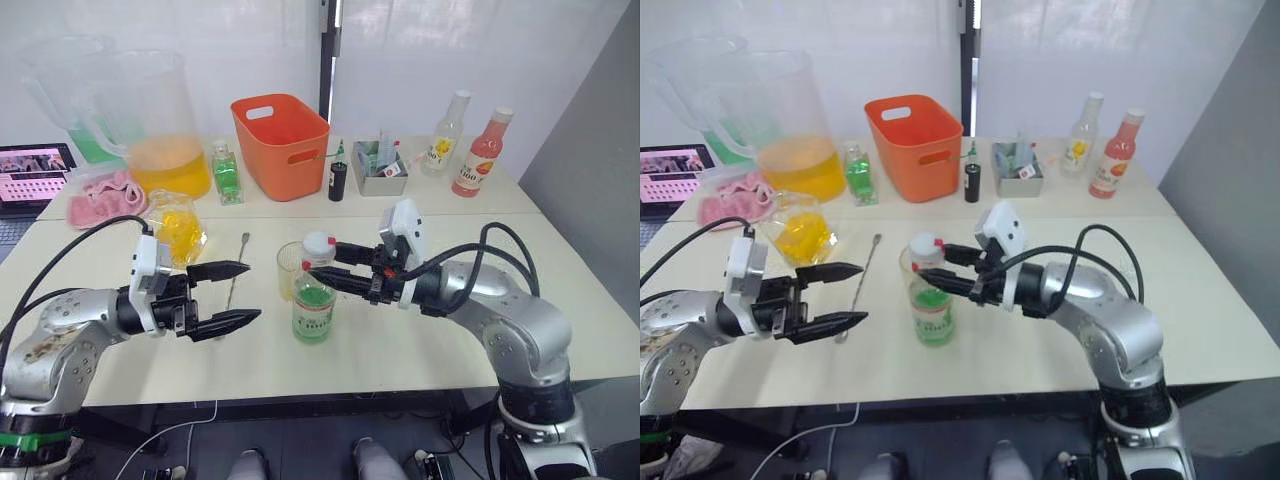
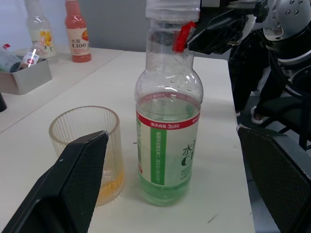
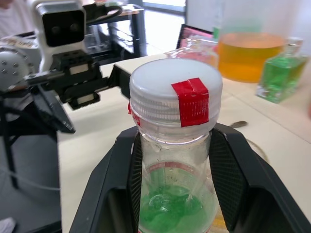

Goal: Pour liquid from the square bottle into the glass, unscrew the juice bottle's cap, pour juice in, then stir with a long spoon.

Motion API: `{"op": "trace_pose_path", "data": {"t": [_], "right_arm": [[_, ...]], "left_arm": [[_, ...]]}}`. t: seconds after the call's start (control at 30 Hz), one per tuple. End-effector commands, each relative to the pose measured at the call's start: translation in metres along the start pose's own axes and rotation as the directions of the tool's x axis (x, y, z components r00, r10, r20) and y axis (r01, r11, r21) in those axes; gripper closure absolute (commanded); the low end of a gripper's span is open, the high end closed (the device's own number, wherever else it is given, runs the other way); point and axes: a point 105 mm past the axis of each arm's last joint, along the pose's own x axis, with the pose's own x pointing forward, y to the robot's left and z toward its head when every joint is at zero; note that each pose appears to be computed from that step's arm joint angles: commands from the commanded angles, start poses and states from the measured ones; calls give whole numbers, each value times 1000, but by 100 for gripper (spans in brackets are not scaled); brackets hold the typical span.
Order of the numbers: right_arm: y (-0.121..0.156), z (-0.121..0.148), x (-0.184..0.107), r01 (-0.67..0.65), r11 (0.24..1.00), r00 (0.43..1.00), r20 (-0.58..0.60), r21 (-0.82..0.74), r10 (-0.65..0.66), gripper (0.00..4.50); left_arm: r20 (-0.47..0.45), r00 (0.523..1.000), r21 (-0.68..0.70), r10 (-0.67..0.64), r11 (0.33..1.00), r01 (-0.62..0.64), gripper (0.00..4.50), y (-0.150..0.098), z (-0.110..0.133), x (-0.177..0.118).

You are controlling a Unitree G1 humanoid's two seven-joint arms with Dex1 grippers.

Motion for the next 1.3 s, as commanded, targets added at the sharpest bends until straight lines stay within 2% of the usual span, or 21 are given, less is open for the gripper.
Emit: {"op": "trace_pose_path", "data": {"t": [0.03, 0.27, 0.5, 0.53, 0.73, 0.87, 1.03, 1.3], "right_arm": [[7, 12, -6, 64, 998, 997, 43, -27, -62, 304], [11, 2, -11, 178, 984, 984, 14, 12, -178, 304], [18, -14, -10, 180, 981, 984, -29, 77, -178, 304], [19, -14, -10, 175, 981, 984, -31, 77, -173, 202], [17, -17, -24, 84, 994, 995, -67, 75, -79, 3], [10, -23, -36, -34, 999, 989, -141, 32, 38, 3], [-7, -12, -39, -225, 974, 966, -139, -31, 219, 3], [-22, -7, -22, -412, 906, 907, -138, -96, 397, 3]], "left_arm": [[6, 999, 32, -51, 998, 51, 0, 2, 4, 4], [-19, 993, 11, -117, 993, 118, 0, 7, 1, 5], [-42, 988, -1, -150, 989, 150, 0, 9, 0, 1], [-43, 988, 1, -149, 989, 149, 0, 9, 0, 0], [-48, 993, 24, -112, 993, 113, 0, 13, 4, -6], [-44, 996, 37, -71, 997, 73, 0, 11, 4, -10], [-41, 999, 73, 21, 997, -18, 0, 3, 4, -15], [-49, 992, 87, 120, 990, -115, 0, -13, 7, -24]]}}
